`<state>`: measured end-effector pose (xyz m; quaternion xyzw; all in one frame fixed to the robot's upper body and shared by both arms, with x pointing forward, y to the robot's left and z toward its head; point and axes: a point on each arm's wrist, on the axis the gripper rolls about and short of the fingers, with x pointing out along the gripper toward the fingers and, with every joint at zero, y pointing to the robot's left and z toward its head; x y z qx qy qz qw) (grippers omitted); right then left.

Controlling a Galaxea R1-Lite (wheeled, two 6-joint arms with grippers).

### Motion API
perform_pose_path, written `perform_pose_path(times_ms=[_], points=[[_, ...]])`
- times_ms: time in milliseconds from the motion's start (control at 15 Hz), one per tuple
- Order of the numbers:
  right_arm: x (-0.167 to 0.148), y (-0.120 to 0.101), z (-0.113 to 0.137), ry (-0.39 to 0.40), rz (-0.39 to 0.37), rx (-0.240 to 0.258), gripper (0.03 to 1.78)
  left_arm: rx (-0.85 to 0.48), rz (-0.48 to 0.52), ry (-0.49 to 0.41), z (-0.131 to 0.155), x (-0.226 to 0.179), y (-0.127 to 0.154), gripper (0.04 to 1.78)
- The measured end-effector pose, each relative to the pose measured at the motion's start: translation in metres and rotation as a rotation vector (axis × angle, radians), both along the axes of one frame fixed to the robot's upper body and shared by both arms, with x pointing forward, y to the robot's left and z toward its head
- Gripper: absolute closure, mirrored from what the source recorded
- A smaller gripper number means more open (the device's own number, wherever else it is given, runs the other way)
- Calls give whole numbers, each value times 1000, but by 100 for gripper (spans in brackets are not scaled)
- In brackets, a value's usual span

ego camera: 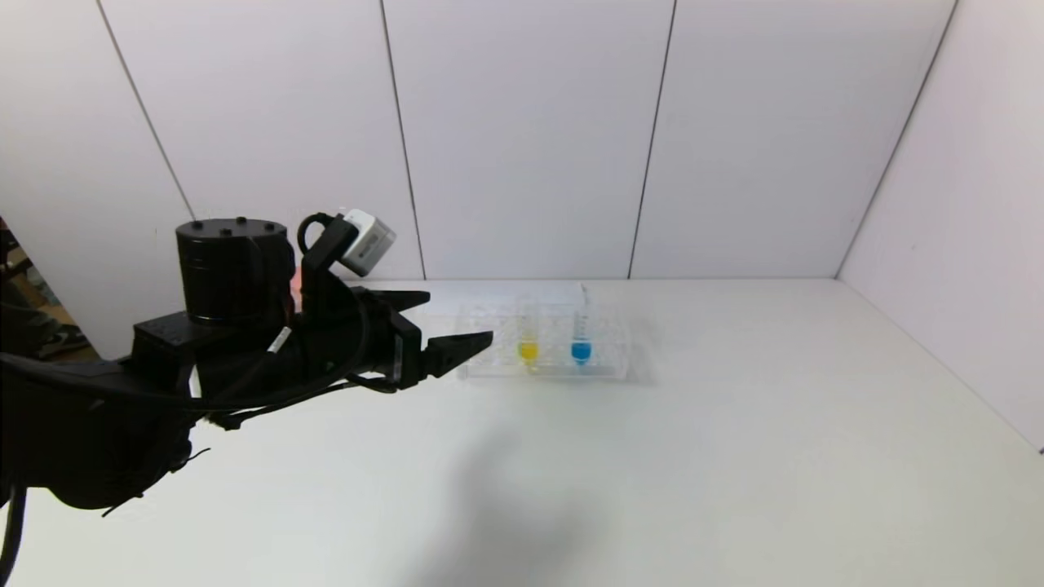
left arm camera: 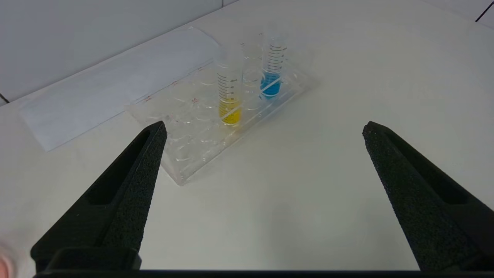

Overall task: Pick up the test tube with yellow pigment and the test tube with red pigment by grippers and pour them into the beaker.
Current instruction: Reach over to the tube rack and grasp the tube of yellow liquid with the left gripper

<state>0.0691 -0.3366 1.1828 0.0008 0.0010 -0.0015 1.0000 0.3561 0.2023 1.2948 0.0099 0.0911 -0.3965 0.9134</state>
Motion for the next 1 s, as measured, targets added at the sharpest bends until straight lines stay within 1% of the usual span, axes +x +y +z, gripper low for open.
perform_pose_path(times_ms=[200,667,1000], points=[[0,0,0,0,0,0,11,13,16,9,-6,10,-19,5],[0,0,0,0,0,0,11,30,48,8,-18,39,-49,5],[0,0,0,0,0,0,11,35,107,9,-28,61,-73,5]])
